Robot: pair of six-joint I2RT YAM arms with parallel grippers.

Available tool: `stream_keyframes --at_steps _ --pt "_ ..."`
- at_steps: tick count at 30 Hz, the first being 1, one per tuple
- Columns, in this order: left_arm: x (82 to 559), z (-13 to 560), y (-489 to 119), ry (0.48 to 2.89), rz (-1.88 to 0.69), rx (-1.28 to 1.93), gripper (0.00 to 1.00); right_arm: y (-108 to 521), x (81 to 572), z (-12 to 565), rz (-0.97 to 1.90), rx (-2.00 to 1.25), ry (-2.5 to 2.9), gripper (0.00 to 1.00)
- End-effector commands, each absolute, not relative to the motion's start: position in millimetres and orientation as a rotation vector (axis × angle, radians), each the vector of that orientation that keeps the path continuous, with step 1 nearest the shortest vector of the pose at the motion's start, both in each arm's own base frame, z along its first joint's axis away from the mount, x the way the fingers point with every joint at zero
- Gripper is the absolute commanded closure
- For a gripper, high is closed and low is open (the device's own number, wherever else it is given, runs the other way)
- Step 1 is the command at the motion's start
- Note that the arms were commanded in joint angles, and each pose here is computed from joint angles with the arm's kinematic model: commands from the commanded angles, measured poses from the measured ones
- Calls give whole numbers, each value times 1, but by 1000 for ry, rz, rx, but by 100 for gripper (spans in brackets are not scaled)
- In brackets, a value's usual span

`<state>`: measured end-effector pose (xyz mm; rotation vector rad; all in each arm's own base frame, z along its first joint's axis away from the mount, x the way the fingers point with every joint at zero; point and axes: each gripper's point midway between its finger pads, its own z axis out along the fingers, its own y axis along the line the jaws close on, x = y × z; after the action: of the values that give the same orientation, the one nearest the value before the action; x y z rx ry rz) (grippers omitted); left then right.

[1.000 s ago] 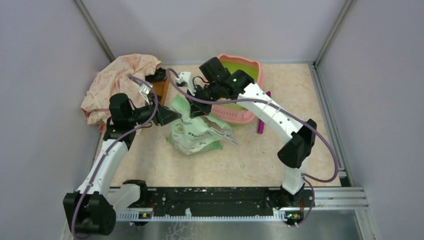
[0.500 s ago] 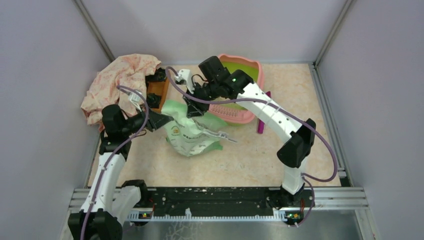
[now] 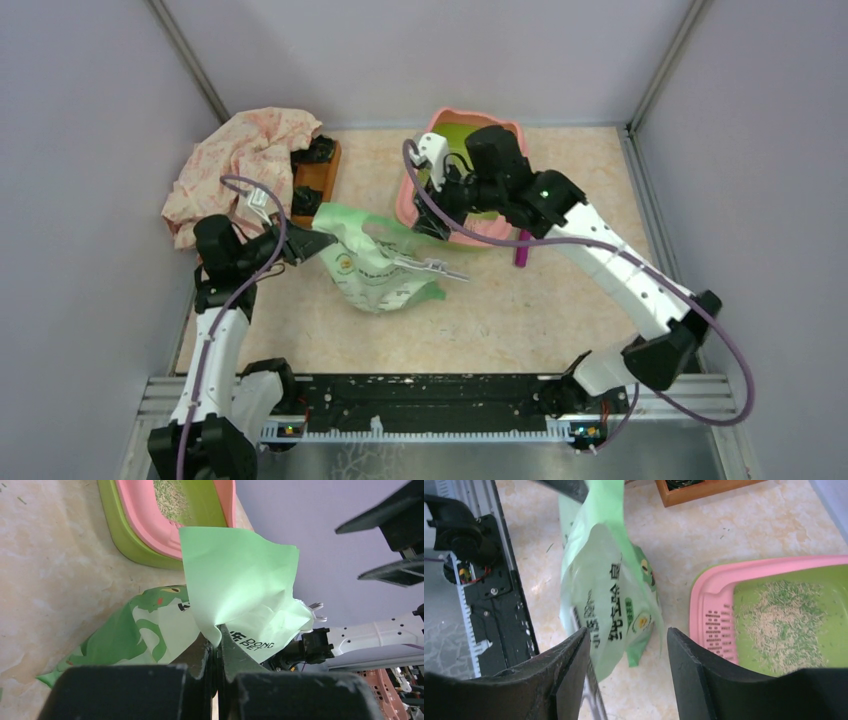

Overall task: Fill the litter box with clean litter
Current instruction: Clamp the cat litter bag at the center of the board.

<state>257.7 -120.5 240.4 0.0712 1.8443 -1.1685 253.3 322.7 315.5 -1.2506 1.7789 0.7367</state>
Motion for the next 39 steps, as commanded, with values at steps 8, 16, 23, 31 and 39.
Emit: stream_keyframes --at_steps 8,16,23,31,39 --pt "276 241 -100 1833 -1115 20 98 287 209 297 532 -1321 1683 18" --pt "277 243 -95 1828 -1116 18 98 297 217 284 515 -1363 1665 17" --pt "277 244 -95 1826 -1120 21 98 310 220 282 544 -1394 1669 19" --pt "277 245 -95 1824 -1126 25 97 313 221 290 556 -1384 1649 25" --pt "277 245 -96 1823 -1133 28 97 314 215 306 593 -1373 1606 38"
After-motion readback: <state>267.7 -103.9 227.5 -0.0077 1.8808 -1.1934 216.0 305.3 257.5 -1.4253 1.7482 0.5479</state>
